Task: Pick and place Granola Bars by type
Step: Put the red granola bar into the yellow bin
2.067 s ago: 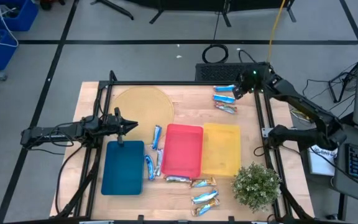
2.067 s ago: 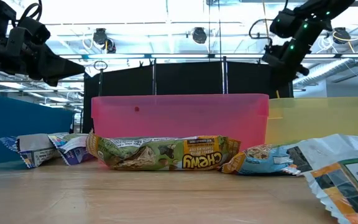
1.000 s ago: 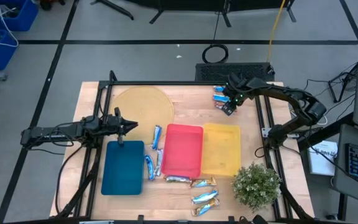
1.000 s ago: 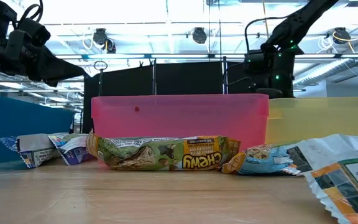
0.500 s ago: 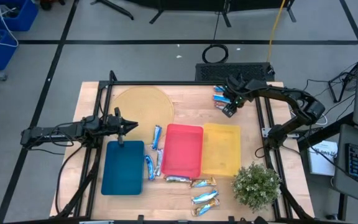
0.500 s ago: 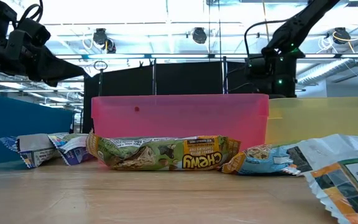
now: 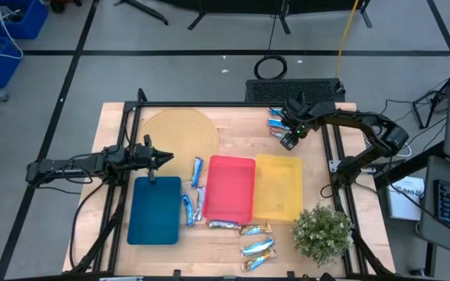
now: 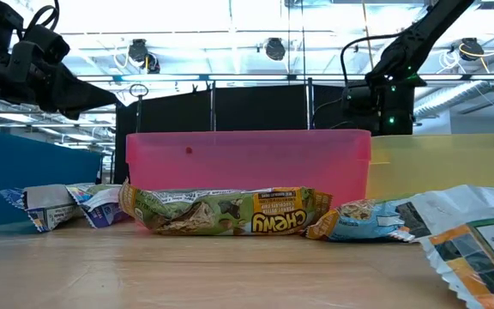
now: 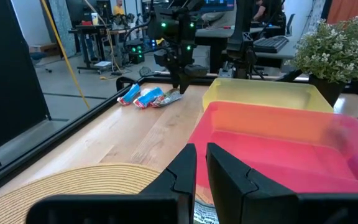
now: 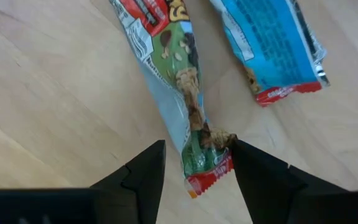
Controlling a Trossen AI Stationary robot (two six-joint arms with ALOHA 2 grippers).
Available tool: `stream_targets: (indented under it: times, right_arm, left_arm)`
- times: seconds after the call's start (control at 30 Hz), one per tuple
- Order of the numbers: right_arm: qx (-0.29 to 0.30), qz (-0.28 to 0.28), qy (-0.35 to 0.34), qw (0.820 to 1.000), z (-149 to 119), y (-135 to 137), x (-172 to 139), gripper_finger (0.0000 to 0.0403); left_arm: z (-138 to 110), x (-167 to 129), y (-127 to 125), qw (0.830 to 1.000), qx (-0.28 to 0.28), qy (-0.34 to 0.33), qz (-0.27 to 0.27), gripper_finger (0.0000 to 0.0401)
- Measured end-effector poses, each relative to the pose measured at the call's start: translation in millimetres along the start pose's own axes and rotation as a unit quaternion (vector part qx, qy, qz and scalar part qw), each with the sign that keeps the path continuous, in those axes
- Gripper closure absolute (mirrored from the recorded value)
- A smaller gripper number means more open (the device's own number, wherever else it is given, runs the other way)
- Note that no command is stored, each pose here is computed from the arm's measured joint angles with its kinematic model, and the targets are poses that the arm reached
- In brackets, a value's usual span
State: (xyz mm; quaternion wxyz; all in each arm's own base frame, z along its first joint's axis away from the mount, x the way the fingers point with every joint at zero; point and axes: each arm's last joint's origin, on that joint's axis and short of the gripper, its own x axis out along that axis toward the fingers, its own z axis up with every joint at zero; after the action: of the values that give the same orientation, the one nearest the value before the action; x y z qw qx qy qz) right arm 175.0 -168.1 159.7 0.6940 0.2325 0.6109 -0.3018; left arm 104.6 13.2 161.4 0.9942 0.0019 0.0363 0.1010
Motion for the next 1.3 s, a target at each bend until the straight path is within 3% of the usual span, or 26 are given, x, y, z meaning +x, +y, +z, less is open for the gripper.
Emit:
stream_targets:
  times: [0.2, 0.43, 0.63, 0.8, 1.03, 1.17, 1.3]
  right_arm:
    - [0.007, 0.0, -0.017, 1.0, 1, 0, 3, 0.0264]
    - [-0.006, 0.0, -0.017, 1.0, 1, 0, 3, 0.0385]
    - [-0.032, -0.006, -0.034, 0.999, 2, 6, -1, 0.0399]
    - [-0.052, -0.019, -0.108, 0.993, 4, 16, -30, 0.0402]
    - [-0.063, 0.079, -0.209, 0.973, -16, 41, -85, 0.0402]
    - [-0.066, 0.137, -0.204, 0.967, -40, 57, -105, 0.0403]
    - [-0.056, 0.158, -0.155, 0.974, -66, 70, -112, 0.0403]
  left_arm:
    - [0, 0, 0, 1.0, 0.0, 0.0, 0.0, 0.0354]
    - [0, 0, 0, 1.0, 0.0, 0.0, 0.0, 0.0354]
    - [0, 0, 0, 1.0, 0.0, 0.0, 0.0, 0.0354]
    - [0, 0, 0, 1.0, 0.0, 0.0, 0.0, 0.0354]
    - [0, 0, 0, 1.0, 0.0, 0.0, 0.001, 0.0354]
    - [0, 0, 0, 1.0, 0.001, 0.0, 0.001, 0.0354]
    - [0, 0, 0, 1.0, 0.0, 0.0, 0.001, 0.0354]
